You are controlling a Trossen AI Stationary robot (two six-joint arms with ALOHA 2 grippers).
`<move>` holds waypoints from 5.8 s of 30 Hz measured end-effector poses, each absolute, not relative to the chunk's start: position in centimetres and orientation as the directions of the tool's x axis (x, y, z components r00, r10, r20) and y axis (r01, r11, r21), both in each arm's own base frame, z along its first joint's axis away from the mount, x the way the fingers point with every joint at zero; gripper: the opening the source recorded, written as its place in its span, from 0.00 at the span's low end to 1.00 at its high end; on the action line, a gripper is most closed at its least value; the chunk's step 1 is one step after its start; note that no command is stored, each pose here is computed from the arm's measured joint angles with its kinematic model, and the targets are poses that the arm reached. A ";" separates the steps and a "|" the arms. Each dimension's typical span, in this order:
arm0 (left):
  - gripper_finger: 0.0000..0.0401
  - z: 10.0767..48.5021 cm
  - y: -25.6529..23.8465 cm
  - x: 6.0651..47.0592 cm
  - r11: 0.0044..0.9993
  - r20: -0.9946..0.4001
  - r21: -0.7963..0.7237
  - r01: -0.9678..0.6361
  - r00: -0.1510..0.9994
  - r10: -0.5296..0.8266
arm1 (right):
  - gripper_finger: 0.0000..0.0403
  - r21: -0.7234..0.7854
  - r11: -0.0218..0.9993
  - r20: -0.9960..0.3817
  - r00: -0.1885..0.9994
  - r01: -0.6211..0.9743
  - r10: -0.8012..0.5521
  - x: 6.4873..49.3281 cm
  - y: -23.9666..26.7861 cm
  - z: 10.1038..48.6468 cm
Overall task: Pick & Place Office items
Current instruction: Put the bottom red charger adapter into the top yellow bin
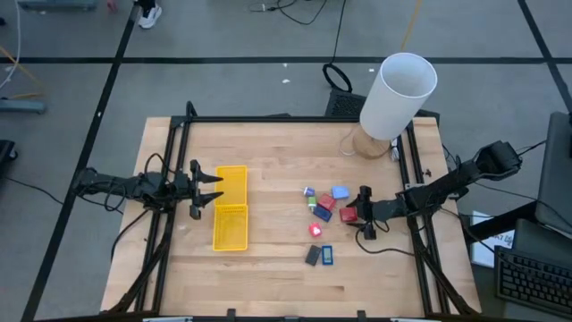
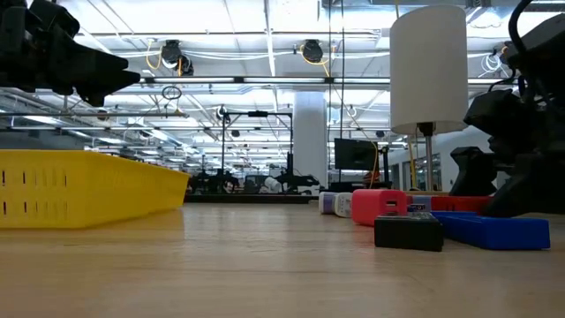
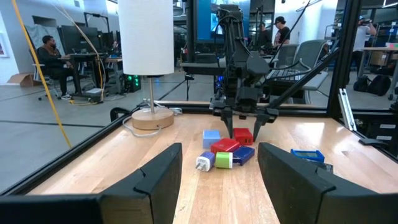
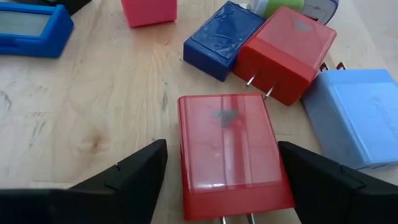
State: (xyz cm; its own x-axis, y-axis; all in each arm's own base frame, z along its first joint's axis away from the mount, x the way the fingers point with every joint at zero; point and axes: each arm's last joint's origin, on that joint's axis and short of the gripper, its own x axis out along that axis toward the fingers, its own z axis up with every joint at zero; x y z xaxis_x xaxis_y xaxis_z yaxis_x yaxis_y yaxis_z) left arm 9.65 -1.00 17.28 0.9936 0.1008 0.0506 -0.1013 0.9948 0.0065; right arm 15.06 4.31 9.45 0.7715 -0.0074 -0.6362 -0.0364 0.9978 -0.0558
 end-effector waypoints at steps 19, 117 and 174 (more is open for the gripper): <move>0.53 17.3 -1.0 9.7 0.995 0.051 0.006 -0.101 0.994 0.101 | 0.54 -0.022 0.997 -0.643 0.765 -0.078 0.045 15.0 4.5 9.4; 0.53 18.8 -0.9 9.5 0.950 0.203 -0.306 -0.065 0.970 0.132 | 0.53 -0.007 0.976 -0.056 0.974 -0.218 0.218 16.5 4.8 16.1; 0.77 24.8 -4.5 35.3 0.912 -0.167 -0.309 -0.271 0.959 0.228 | 0.53 -0.829 0.533 -0.009 0.947 0.172 -0.320 28.7 6.4 22.1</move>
